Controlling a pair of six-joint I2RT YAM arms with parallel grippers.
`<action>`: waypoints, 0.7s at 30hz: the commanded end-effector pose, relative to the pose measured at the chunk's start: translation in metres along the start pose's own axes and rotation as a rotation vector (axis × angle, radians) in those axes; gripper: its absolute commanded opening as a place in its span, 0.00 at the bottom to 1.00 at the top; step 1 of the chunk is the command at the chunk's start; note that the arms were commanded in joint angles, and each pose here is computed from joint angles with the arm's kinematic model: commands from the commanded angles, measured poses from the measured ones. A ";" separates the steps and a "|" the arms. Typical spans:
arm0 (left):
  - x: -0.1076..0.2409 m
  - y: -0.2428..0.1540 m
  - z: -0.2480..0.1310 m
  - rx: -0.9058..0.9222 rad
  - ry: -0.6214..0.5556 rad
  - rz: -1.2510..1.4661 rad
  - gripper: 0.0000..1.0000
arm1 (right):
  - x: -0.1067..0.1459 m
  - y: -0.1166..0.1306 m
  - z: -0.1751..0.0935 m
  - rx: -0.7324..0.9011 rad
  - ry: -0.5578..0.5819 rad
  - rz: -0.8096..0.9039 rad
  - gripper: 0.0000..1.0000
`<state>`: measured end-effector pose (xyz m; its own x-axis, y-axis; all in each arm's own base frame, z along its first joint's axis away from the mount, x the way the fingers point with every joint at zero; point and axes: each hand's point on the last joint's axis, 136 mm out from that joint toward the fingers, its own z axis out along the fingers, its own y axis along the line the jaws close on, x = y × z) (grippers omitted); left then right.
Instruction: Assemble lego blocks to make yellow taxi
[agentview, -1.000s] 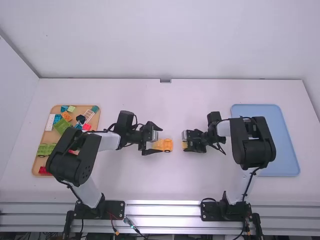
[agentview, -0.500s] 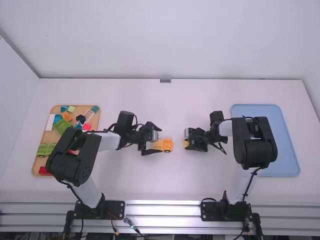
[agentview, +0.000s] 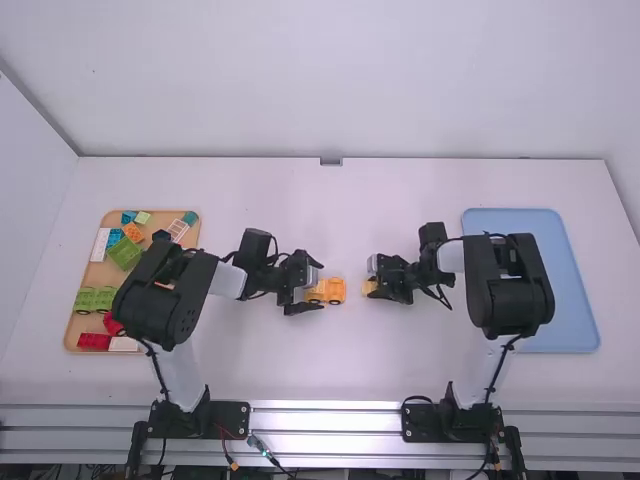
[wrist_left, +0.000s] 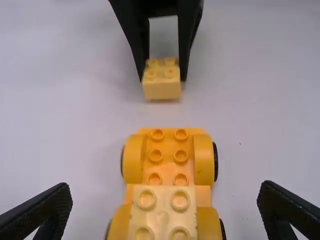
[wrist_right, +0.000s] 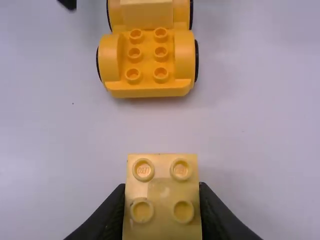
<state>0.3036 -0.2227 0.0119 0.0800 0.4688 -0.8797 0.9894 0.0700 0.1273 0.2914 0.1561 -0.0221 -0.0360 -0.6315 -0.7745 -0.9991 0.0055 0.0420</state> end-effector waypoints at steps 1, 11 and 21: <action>0.004 -0.004 0.005 0.033 -0.031 -0.014 0.99 | -0.015 -0.005 -0.009 0.026 -0.030 0.034 0.29; 0.021 0.003 0.016 0.045 -0.012 -0.045 0.99 | -0.053 0.002 -0.012 0.021 -0.034 -0.017 0.30; 0.024 0.005 0.027 0.064 -0.008 -0.037 0.72 | -0.070 0.016 0.006 -0.034 -0.036 -0.080 0.29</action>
<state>0.3167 -0.2309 -0.0171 0.0405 0.4668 -0.8834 0.9960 0.0519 0.0730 0.2807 0.1987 0.0219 0.0248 -0.6153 -0.7879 -0.9985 -0.0537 0.0104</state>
